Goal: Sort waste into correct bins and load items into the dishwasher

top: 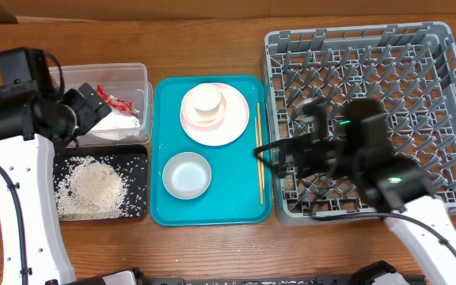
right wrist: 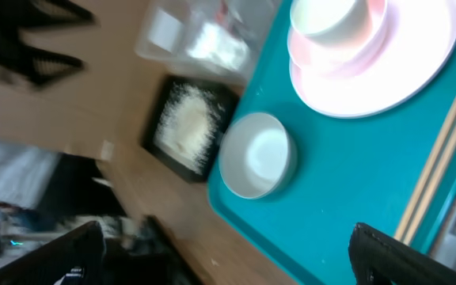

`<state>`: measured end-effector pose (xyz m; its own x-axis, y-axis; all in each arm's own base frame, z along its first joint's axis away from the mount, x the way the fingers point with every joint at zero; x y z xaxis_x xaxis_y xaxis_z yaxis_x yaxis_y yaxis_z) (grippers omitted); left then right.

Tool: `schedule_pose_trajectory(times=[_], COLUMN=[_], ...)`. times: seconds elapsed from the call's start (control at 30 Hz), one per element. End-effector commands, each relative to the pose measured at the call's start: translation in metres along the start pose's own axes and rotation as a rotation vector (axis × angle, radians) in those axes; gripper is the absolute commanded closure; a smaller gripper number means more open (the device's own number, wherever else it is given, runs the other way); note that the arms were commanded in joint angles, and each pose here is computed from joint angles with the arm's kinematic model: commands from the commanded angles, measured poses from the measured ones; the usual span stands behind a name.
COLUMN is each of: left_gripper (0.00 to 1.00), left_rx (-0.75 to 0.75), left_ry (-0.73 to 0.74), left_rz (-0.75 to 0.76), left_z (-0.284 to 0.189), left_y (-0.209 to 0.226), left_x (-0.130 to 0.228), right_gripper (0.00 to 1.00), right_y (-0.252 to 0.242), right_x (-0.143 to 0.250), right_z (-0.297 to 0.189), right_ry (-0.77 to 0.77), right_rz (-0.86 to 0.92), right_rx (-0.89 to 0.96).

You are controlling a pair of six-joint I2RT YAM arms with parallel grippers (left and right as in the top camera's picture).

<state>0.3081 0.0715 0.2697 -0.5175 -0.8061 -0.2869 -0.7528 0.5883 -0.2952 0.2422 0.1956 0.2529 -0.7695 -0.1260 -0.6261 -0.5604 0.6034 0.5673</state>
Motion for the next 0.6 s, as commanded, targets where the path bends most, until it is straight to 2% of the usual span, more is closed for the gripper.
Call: schedule_pose_trajectory(times=[0.0,0.17,0.33,0.57], left_gripper=[0.0,0.0,0.0,0.0], left_rx=[-0.013,-0.013,-0.013,-0.013], left_ry=[0.016,0.015,0.015,0.015], left_rz=[-0.013,-0.013,-0.013,-0.013], left_z=[0.002,0.003,0.003,0.003], left_y=[0.004,0.004,0.004,0.004], left_x=[0.001,0.0,0.0,0.0], right_gripper=[0.01,0.0,0.0,0.0], right_y=[-0.018,-0.021,-0.028,-0.022], right_x=[0.001,0.024,0.037,0.031], right_z=[0.021,0.054,0.076,0.098], right_ry=[-0.01,0.076,0.128,0.107], right_rz=[-0.017,-0.125,-0.173,-0.171], right_rx=[0.294,0.474,0.552,0.475])
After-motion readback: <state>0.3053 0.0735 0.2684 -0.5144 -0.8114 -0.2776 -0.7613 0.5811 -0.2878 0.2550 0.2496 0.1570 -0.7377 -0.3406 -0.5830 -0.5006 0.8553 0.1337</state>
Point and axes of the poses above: each gripper's point midway between its finger pads, its own z axis out along the fingers, its own y axis along the line the jaws close on, x = y × z, the point moved 3 cm from there along -z, back along the fingers, and after that the axes turned 11 degrees about -z, right-handed, at the moved point
